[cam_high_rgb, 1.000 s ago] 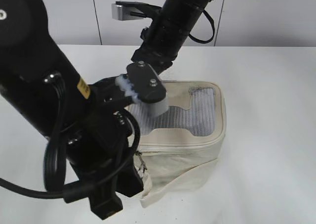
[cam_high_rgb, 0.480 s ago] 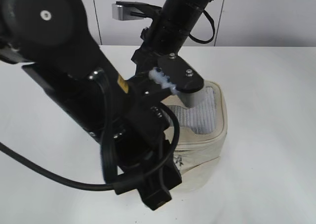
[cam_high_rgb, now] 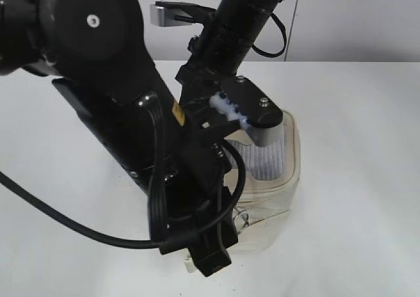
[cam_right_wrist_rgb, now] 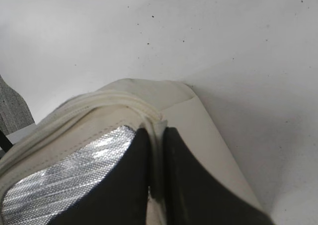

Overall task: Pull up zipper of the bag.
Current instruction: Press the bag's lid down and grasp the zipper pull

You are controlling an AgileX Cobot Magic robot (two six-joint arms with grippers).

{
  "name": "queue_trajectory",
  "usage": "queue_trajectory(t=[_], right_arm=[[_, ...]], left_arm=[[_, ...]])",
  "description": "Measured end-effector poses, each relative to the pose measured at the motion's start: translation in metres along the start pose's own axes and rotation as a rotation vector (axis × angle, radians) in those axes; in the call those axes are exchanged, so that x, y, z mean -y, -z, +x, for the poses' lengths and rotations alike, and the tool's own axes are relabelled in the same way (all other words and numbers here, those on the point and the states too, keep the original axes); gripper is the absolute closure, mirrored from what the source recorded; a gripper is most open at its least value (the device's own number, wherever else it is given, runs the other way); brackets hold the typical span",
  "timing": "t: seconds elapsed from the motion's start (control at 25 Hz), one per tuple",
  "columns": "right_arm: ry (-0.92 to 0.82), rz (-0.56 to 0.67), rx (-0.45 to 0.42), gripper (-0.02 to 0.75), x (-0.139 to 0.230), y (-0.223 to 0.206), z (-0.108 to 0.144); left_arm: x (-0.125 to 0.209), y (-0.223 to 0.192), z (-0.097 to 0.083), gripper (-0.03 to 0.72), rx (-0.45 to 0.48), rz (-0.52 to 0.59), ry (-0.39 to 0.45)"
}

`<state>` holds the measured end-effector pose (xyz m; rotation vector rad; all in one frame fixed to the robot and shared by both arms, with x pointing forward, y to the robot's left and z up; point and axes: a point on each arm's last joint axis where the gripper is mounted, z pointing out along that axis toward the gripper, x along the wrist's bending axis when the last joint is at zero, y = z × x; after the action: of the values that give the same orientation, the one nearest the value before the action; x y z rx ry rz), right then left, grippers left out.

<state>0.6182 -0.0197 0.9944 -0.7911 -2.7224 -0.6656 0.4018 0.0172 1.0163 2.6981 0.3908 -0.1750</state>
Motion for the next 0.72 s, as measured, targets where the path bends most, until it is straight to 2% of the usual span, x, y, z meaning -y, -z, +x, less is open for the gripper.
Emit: queue_trajectory(t=[0.24, 0.36, 0.48, 0.56, 0.64, 0.72], right_arm=[[-0.001, 0.0, 0.001, 0.685, 0.0, 0.0, 0.0], [-0.006, 0.0, 0.002, 0.661, 0.0, 0.0, 0.0], [-0.021, -0.002, 0.004, 0.552, 0.0, 0.0, 0.0], [-0.029, -0.005, 0.011, 0.443, 0.0, 0.001, -0.002], [-0.042, -0.005, 0.016, 0.369, 0.001, 0.002, -0.004], [-0.057, -0.003, 0.022, 0.341, 0.001, 0.002, -0.005]], left_arm=[[0.004, 0.001, 0.001, 0.684, -0.019, 0.052, 0.024], [0.005, 0.005, 0.0, 0.621, -0.017, 0.054, 0.043], [0.005, 0.016, -0.003, 0.497, -0.029, 0.025, 0.04], [0.005, 0.025, -0.005, 0.416, -0.049, 0.002, 0.024], [0.006, 0.034, -0.006, 0.37, -0.079, -0.02, 0.001], [0.007, 0.042, -0.005, 0.354, -0.103, -0.039, -0.005]])
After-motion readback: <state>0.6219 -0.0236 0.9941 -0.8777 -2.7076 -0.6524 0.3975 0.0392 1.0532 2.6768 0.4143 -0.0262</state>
